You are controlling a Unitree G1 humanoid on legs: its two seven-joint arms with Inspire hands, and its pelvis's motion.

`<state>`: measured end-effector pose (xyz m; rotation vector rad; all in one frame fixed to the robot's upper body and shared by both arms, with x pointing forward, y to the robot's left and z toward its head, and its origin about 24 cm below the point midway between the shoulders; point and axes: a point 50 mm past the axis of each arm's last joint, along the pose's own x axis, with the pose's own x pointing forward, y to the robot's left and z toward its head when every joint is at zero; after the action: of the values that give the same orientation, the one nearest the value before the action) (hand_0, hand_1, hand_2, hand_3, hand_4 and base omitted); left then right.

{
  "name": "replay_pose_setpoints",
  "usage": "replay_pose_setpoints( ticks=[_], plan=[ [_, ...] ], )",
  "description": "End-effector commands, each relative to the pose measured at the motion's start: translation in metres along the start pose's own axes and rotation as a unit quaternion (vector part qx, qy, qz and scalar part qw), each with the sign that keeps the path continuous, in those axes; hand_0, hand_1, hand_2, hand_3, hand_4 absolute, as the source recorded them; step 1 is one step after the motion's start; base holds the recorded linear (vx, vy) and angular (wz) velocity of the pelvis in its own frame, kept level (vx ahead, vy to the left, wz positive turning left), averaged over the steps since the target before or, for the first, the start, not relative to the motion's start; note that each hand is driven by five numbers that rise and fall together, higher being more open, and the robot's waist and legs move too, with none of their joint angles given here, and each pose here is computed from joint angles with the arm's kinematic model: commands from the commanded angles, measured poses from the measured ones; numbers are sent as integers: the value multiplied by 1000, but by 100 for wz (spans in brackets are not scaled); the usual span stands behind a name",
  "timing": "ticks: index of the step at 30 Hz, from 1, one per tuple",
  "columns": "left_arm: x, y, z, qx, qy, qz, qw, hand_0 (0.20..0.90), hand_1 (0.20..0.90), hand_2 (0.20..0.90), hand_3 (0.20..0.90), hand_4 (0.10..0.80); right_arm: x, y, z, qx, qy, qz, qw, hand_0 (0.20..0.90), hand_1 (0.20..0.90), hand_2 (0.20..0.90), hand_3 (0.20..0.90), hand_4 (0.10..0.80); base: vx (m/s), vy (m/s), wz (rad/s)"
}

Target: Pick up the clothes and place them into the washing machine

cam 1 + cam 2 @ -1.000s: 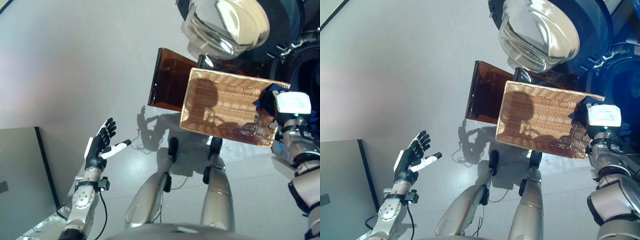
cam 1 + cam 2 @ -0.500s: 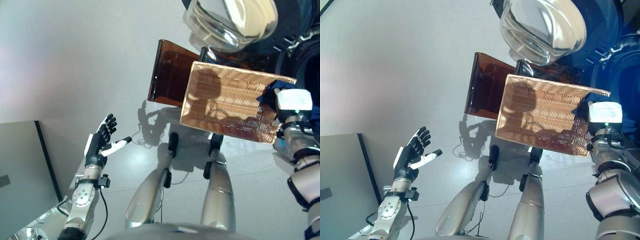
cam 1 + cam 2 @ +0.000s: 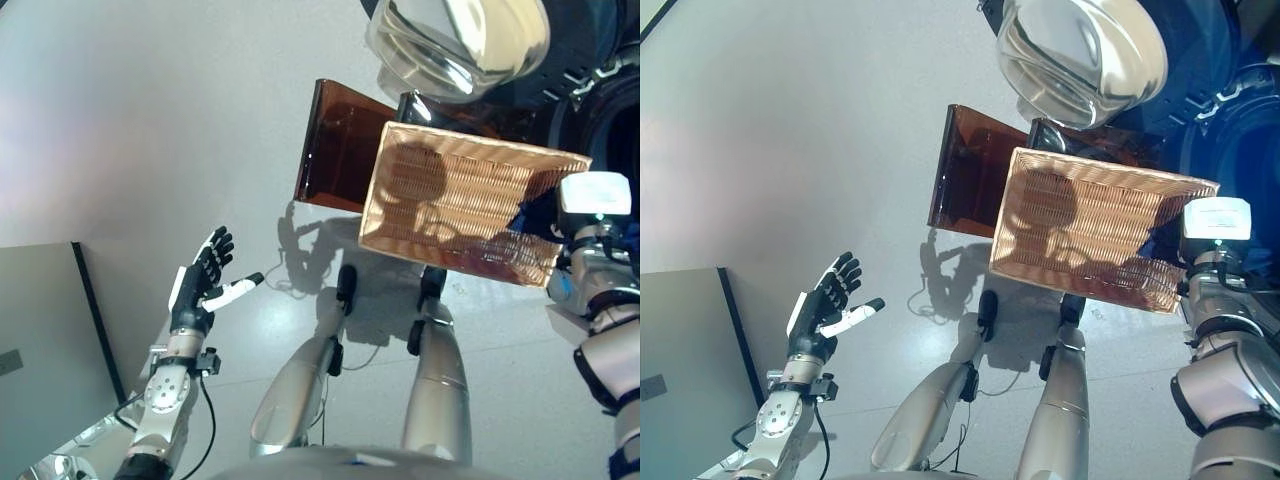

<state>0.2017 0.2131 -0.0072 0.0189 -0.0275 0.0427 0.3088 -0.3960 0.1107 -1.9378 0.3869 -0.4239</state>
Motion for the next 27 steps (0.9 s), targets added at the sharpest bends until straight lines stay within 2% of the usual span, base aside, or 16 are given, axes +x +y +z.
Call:
replay_pose_setpoints(
  ticks=[1, 12, 17, 18, 19, 20, 27],
  plan=[
    [1, 30, 27, 33, -68, 46, 996, 900, 900, 900, 900, 800, 6, -18, -27, -33, 34, -34, 998, 200, 200, 200, 200, 300, 0, 0, 0],
    [0, 30, 24, 34, -60, 46, 997, 900, 900, 900, 900, 800, 4, -15, -31, -33, 40, -29, 998, 200, 200, 200, 200, 300, 0, 0, 0],
    [-1, 29, 23, 31, -55, 43, 997, 900, 900, 900, 900, 800, 4, -20, -45, -11, 76, -45, 996, 200, 200, 200, 200, 300, 0, 0, 0],
    [-1, 30, 22, 32, -55, 44, 997, 900, 900, 900, 900, 800, 4, -22, -46, -9, 76, -51, 996, 271, 271, 271, 271, 351, -3, 12, -3],
    [-1, 30, 23, 32, -56, 43, 997, 900, 900, 900, 900, 800, 5, -23, -45, -10, 74, -54, 996, 521, 521, 521, 521, 529, -3, 10, -4],
    [-1, 30, 23, 33, -58, 42, 997, 900, 900, 900, 900, 800, 5, -24, -45, -13, 71, -55, 996, 900, 900, 900, 900, 800, 0, 0, 0],
    [-1, 30, 21, 33, -54, 46, 997, 900, 900, 900, 900, 800, 4, -21, -38, -25, 47, -57, 997, 900, 900, 900, 900, 800, 0, 0, 0]
  ],
)
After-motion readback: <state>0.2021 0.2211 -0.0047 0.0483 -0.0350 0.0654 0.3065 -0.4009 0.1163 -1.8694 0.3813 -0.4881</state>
